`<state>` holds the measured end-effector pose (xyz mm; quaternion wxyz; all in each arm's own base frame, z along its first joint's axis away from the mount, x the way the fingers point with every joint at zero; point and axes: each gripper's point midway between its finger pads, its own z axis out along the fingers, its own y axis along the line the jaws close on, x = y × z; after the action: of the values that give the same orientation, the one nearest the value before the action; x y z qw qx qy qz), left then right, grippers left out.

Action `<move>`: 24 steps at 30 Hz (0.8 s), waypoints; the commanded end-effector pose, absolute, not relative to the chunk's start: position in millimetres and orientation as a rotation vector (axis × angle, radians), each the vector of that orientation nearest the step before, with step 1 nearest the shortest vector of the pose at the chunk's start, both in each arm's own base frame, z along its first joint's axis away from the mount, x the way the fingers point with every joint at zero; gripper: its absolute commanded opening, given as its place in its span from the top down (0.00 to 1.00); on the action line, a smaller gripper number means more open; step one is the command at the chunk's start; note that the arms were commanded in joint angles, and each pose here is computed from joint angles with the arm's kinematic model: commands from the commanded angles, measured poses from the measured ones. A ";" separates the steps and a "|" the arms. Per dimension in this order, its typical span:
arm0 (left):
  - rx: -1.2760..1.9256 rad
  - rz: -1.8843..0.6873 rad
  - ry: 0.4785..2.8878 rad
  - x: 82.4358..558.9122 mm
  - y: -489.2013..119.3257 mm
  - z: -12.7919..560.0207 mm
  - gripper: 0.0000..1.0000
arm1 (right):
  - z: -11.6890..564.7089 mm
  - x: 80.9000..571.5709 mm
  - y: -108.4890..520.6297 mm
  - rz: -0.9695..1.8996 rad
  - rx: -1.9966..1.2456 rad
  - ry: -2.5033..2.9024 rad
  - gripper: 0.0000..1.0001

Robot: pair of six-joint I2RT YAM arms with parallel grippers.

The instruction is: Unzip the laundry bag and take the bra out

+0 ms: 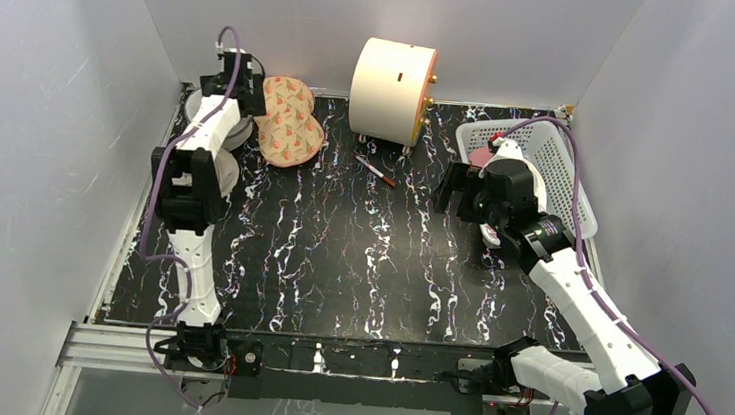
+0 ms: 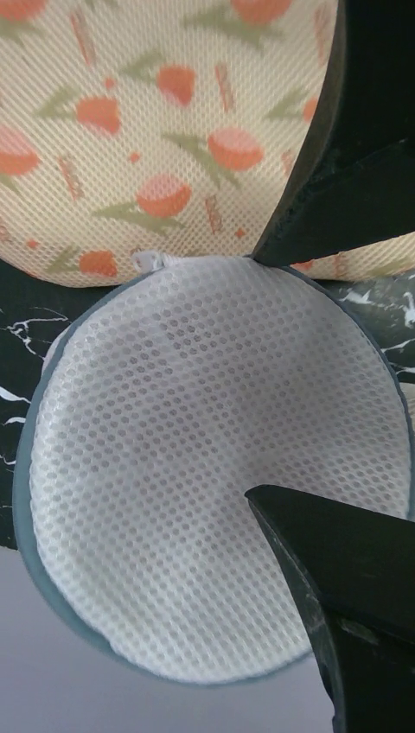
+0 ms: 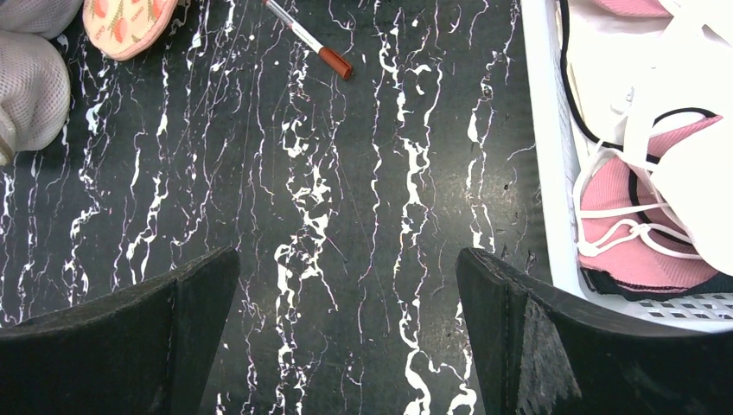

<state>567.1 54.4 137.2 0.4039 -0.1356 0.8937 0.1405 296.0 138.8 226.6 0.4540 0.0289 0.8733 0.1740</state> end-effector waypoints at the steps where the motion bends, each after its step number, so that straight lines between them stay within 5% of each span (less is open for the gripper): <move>1: -0.165 0.655 2.227 575.7 49.8 139.6 0.02 | 234.4 296.0 141.3 0.456 0.083 2.122 0.02; 6: -0.180 0.874 2.206 569.5 64.6 129.2 0.06 | 233.6 296.0 140.8 0.454 0.091 2.127 0.02; 18: -0.177 0.780 2.161 576.8 54.6 156.6 0.85 | 233.2 295.0 146.6 0.497 0.108 2.136 0.02; 24: -0.178 0.557 2.133 570.8 31.7 203.9 0.98 | 234.9 293.9 146.2 0.499 0.110 2.132 0.02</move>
<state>572.8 47.0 109.3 0.3696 -0.0475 0.8796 0.2957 290.0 141.9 217.5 0.4341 0.0409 0.8806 0.1856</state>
